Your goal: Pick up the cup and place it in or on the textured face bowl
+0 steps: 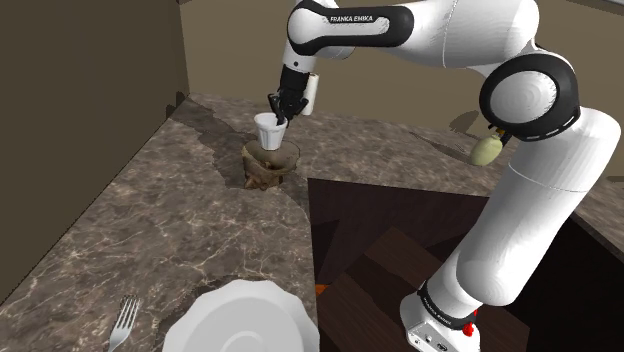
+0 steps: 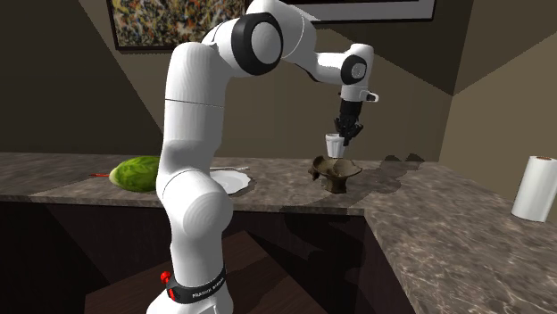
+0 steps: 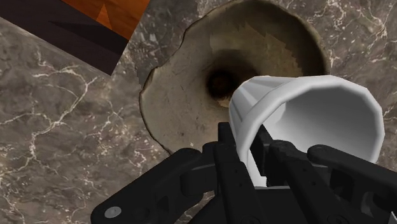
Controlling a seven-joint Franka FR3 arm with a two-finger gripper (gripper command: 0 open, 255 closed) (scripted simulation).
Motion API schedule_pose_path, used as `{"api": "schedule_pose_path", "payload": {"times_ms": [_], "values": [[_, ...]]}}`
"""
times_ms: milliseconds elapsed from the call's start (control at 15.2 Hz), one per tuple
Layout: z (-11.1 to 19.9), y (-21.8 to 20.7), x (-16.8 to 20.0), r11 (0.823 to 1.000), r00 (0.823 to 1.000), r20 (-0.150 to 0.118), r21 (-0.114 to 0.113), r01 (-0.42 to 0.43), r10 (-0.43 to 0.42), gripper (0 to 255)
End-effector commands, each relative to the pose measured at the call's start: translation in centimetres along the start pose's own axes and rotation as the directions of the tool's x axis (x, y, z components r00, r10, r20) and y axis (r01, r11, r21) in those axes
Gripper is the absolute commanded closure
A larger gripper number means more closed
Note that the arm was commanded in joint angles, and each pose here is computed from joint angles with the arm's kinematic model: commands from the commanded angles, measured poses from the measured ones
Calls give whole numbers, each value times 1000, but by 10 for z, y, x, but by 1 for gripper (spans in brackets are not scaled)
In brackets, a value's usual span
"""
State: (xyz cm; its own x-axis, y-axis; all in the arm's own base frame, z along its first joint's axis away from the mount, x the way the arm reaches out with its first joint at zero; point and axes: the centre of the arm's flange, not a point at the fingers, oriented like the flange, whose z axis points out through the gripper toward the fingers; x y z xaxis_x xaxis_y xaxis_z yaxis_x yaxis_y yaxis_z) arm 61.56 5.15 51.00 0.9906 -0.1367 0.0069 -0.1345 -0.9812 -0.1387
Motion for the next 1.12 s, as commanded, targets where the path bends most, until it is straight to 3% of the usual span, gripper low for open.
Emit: {"api": "schedule_pose_path", "payload": {"times_ms": [0, 66, 396, 660, 1056], "values": [[0, 0, 0, 1000, 1000, 0, 0, 0, 0, 255], [0, 0, 0, 1000, 1000, 0, 0, 0, 0, 0], [0, 0, 0, 1000, 1000, 0, 0, 0, 0, 0], [-50, 0, 0, 1000, 1000, 0, 0, 0, 0, 0], [-50, 0, 0, 1000, 1000, 0, 0, 0, 0, 0]]}}
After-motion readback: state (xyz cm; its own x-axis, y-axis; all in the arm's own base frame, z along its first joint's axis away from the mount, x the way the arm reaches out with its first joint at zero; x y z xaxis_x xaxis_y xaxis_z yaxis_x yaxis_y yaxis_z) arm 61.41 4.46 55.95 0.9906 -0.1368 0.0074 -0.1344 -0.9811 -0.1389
